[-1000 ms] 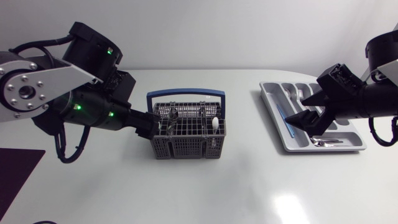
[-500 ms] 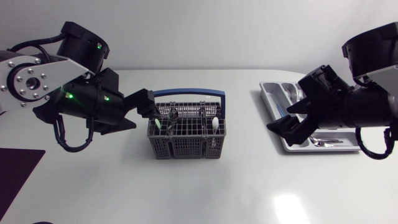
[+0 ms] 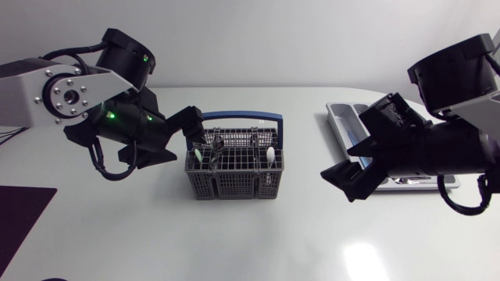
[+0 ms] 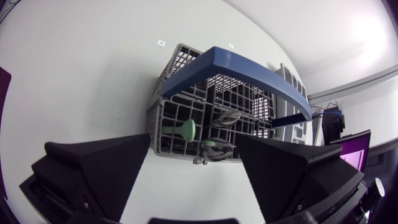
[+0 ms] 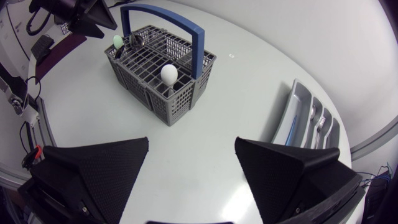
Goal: Unload the cutlery basket into the drawer organizer.
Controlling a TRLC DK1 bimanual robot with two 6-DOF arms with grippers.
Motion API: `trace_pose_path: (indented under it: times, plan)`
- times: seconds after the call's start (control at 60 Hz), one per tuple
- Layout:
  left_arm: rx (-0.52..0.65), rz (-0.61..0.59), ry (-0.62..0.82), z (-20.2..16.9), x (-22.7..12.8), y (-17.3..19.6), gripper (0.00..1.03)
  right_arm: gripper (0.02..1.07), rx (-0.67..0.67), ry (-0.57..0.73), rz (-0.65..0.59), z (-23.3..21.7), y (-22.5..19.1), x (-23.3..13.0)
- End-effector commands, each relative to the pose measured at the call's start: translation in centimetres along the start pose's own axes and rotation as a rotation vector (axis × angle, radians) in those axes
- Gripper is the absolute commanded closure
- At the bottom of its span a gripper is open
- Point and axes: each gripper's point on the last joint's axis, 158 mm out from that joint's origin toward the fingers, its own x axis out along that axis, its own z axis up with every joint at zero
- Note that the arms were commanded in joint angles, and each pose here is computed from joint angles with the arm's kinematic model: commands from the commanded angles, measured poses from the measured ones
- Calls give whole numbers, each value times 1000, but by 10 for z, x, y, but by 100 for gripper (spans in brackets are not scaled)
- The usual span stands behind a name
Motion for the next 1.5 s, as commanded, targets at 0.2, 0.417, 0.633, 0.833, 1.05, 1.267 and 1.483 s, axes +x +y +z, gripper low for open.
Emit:
trace_pose_path:
  times: [0.2, 0.417, 0.633, 0.833, 1.05, 1.267, 1.483]
  plan:
    - [-35, 29, 27, 2, 9, -5, 38, 7, 39, 62, 15, -19, 9, 13]
    - [-30, 50, 50, -4, 17, -1, 59, 7, 35, 74, 24, -24, 13, 17]
    - [-22, 77, 78, -6, 27, 4, 77, 7, 30, 82, 31, -28, 16, 19]
    - [-26, 84, 79, -4, 30, 6, 80, 7, 21, 90, 43, -30, 22, 21]
    - [-21, 110, 63, 2, 34, 10, 96, 7, 19, 99, 56, -34, 28, 23]
    - [-15, 120, 63, -1, 35, 12, 100, 7, 17, 103, 61, -37, 31, 25]
    - [-6, 115, 48, 1, 29, 11, 100, 7, 16, 106, 61, -39, 32, 25]
